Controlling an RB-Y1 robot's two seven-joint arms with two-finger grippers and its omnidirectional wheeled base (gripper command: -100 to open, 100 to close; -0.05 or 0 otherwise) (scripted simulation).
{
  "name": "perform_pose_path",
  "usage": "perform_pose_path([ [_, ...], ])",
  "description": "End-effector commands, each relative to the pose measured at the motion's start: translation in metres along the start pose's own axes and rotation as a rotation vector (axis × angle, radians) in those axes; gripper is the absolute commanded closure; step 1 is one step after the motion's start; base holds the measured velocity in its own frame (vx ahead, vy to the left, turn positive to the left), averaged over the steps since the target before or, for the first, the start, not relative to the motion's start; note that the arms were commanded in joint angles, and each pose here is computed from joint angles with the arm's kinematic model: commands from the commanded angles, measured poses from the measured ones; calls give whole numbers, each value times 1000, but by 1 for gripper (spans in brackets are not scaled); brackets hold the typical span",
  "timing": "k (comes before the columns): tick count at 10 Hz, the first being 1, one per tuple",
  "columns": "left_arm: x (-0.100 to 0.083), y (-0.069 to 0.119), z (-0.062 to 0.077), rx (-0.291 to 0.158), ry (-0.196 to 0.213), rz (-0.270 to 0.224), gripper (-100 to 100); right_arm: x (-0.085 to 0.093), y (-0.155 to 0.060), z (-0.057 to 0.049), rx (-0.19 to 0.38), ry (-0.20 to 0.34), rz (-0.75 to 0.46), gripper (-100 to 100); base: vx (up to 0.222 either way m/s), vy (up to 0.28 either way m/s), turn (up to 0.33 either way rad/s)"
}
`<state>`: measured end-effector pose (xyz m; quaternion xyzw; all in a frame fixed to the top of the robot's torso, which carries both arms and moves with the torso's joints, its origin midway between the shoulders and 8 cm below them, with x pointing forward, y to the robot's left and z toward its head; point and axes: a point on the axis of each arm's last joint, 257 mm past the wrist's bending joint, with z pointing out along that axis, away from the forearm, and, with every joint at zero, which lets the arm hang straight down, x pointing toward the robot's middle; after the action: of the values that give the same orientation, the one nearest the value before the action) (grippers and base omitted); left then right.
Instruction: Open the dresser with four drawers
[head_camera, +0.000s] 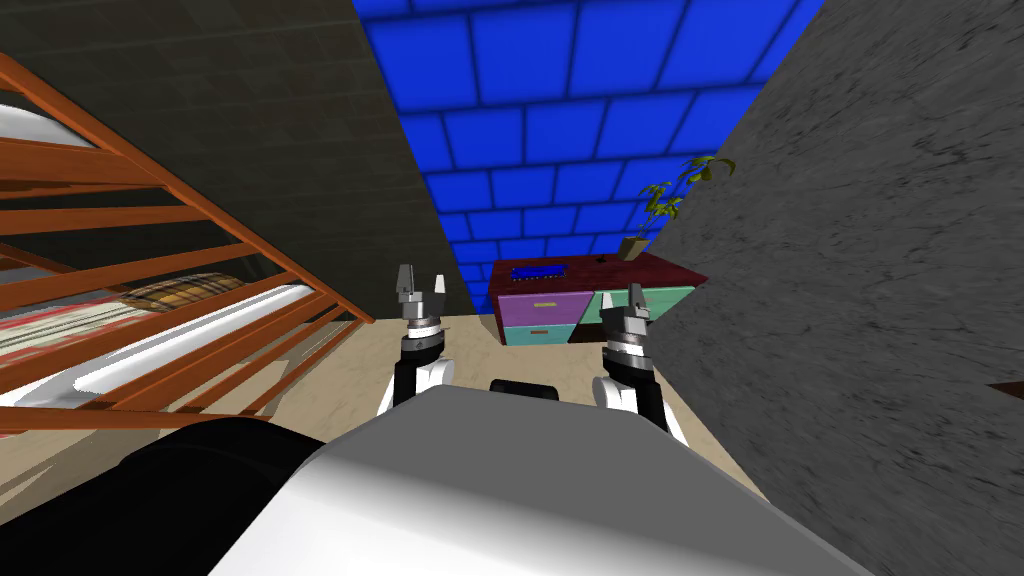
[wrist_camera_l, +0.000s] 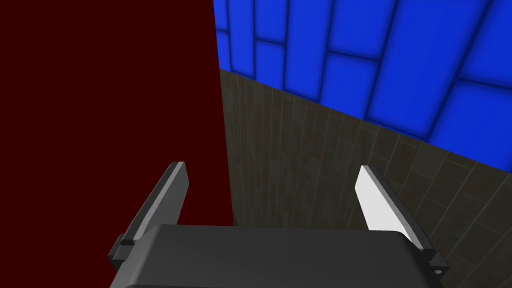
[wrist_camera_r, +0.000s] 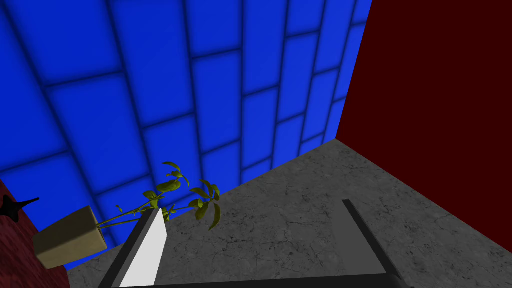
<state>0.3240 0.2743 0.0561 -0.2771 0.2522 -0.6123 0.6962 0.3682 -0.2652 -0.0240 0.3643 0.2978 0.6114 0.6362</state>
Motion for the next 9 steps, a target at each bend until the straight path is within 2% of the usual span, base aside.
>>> perform_pose_path([
  [1, 0, 0, 0, 0, 0, 0, 0, 0, 0, 0, 0, 0, 0, 0, 0, 0, 0],
  [9, 0, 0, 0, 0, 0, 0, 0, 0, 0, 0, 0, 0, 0, 0, 0, 0, 0],
])
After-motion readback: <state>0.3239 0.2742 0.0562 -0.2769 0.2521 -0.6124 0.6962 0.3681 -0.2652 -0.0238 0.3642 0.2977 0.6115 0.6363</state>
